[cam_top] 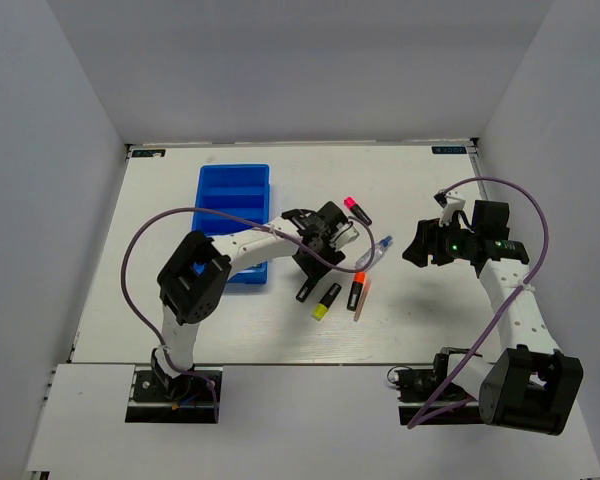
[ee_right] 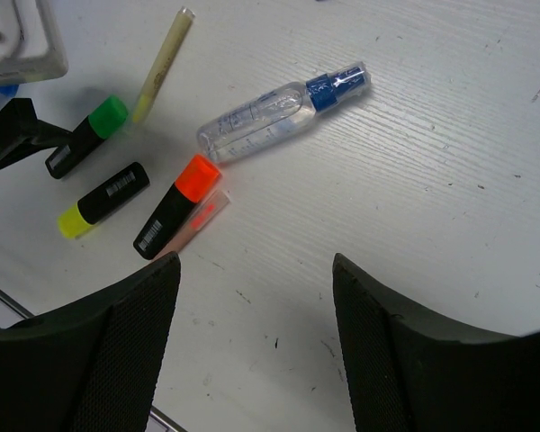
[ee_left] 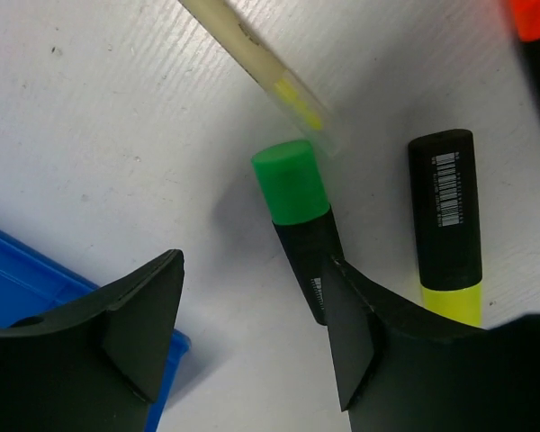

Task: Sort the stationery into containers
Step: Pick up the pen from the center of the board.

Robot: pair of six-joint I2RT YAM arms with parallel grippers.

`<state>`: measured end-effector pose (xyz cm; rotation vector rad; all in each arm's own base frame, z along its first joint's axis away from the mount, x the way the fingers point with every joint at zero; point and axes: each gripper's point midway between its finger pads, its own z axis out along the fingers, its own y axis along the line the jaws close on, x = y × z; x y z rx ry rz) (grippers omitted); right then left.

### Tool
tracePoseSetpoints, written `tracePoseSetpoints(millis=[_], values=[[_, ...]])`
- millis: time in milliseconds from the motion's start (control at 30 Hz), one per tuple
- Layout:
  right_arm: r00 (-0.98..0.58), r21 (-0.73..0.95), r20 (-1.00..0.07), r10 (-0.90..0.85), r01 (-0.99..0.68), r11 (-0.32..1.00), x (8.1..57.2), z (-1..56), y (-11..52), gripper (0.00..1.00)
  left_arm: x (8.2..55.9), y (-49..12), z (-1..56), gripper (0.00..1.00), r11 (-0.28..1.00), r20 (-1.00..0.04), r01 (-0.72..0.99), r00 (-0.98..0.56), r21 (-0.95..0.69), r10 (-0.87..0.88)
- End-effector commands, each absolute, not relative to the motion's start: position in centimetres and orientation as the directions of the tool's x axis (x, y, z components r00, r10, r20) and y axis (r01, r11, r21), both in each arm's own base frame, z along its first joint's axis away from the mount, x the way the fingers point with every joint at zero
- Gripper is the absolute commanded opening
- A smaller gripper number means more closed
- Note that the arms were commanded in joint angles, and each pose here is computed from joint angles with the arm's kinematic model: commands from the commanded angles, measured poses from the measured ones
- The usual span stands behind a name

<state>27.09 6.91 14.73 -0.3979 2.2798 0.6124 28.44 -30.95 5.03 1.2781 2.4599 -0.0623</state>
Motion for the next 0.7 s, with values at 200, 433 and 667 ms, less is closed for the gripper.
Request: tracePoseSetpoints(millis=[200, 433, 667], values=[[-0.664, 0.293, -0.741, -0.104, -0.459, 0.839, 27.4, 15.9, 6.8, 0.71, 27.3, -32.4, 5.0, 0.72, 0.604, -0.393, 0.794, -0.536, 0.067, 0.747], [-0.665, 0.297, -0.739, -0.104, -0.461, 0.836, 27.3, 15.9, 6.8, 0.74, 26.3, -32.2, 3.0, 0.66, 0.625, -0.373, 0.78, -0.573, 0.026, 0.73], [-0.656, 0.29, -0.747, -0.105, -0.463, 0.837, 27.4, 16.1, 6.8, 0.74, 25.6, -31.5, 0.9, 0.5, 0.666, -0.335, 0.745, -0.622, 0.024, 0.708]])
